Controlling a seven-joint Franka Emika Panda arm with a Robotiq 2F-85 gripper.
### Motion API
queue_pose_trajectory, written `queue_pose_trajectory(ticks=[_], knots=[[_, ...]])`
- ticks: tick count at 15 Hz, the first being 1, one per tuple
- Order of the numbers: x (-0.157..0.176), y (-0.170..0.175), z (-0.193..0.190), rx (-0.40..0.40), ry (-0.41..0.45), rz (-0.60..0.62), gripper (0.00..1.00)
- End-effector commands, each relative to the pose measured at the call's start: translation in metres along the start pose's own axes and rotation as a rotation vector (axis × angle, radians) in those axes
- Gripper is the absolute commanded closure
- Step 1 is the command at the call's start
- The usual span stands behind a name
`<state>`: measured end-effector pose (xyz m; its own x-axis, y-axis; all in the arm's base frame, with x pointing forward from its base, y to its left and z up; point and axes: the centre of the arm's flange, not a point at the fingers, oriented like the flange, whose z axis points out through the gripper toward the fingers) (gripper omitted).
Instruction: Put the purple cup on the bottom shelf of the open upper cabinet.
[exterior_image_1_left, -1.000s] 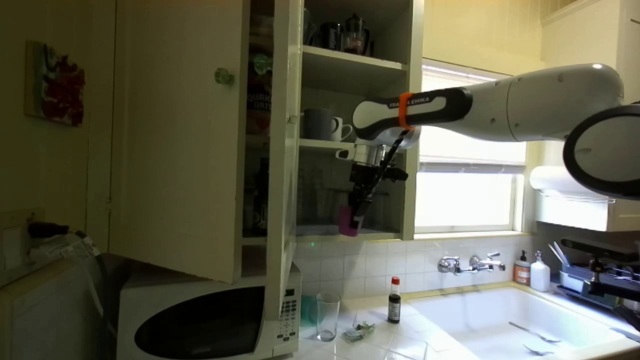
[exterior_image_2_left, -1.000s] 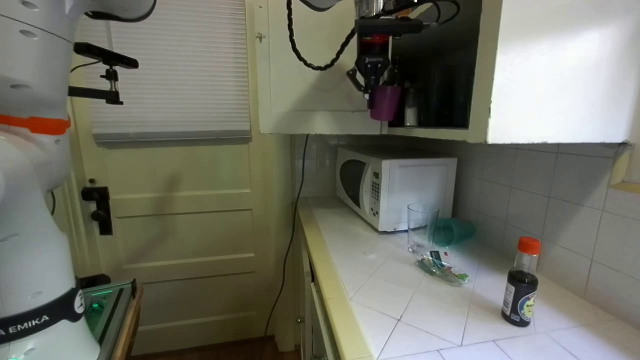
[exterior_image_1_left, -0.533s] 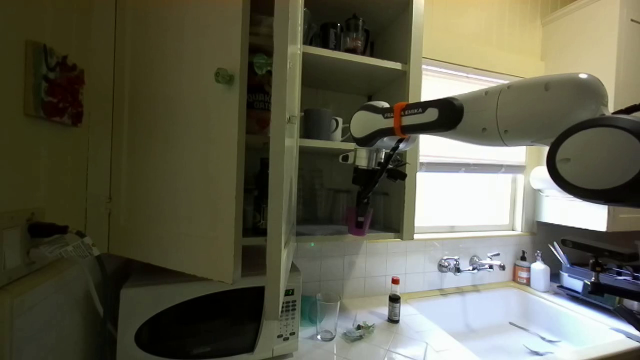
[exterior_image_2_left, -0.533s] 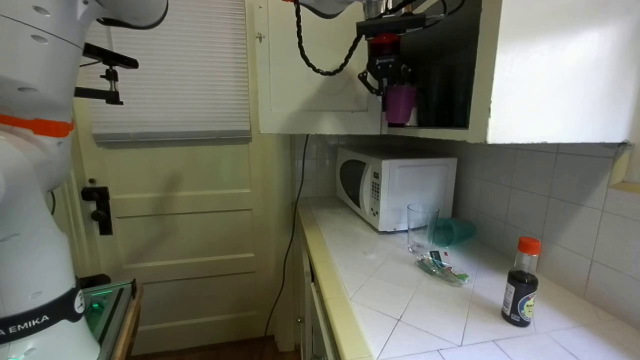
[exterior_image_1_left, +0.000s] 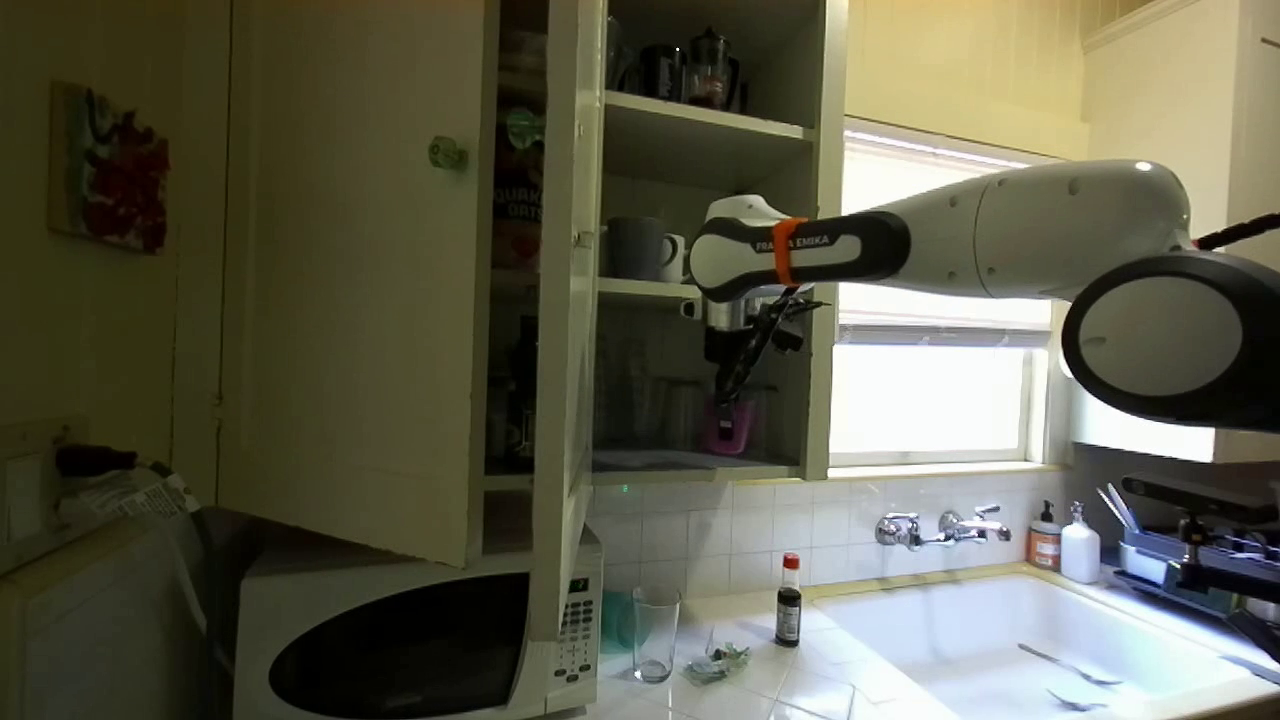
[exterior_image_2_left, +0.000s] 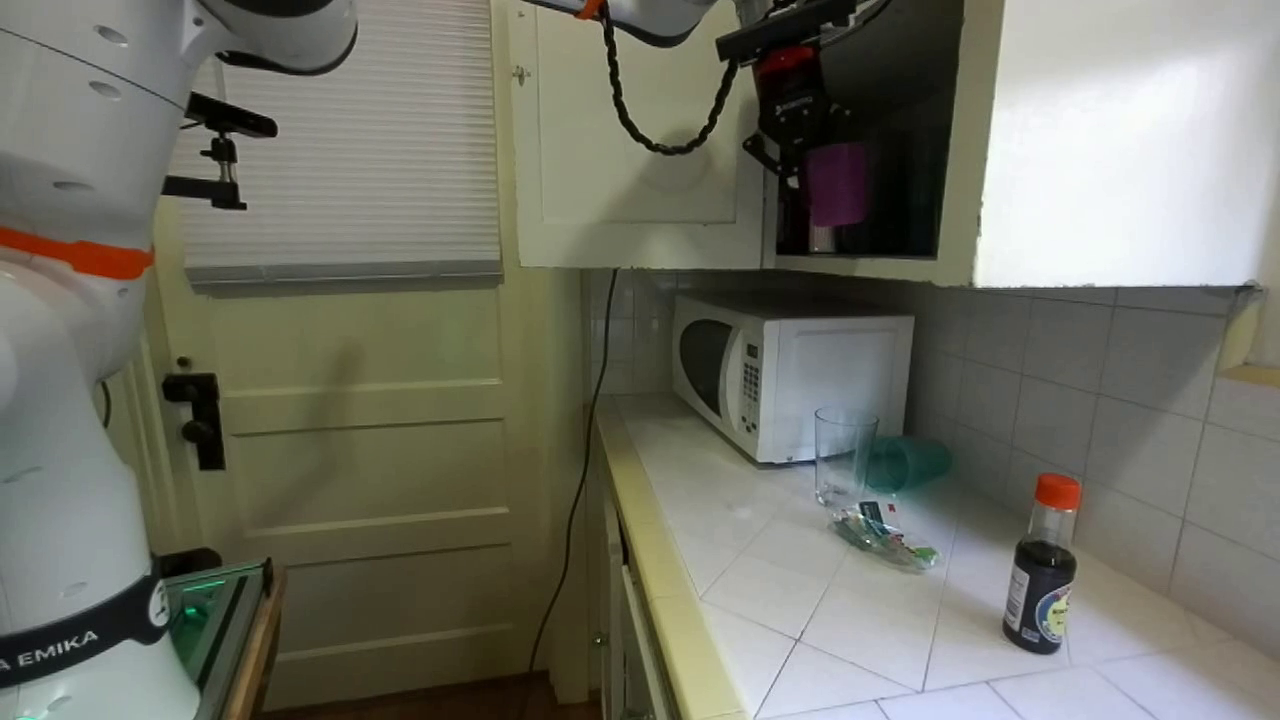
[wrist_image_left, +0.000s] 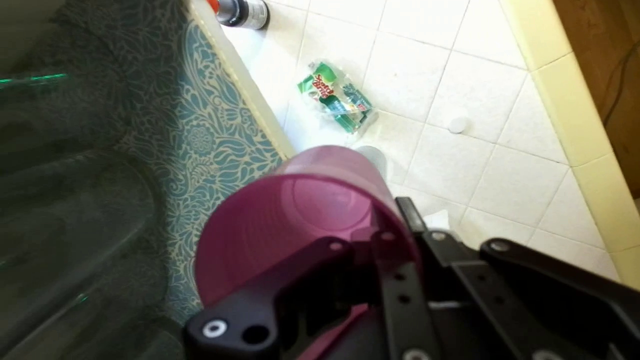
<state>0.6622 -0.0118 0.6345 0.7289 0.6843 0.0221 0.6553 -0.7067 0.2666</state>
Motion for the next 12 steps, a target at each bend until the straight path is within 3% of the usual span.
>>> queue_pose_trajectory(ticks=[1,4,12], knots=[[0.021,0.015,0.0,-0.082,0.007,0.037,0.99],[0.03,0.024,0.004,-0.147,0.082,0.042,0.99],[0.038,0.019,0.012,-0.152,0.149,0.053,0.99]])
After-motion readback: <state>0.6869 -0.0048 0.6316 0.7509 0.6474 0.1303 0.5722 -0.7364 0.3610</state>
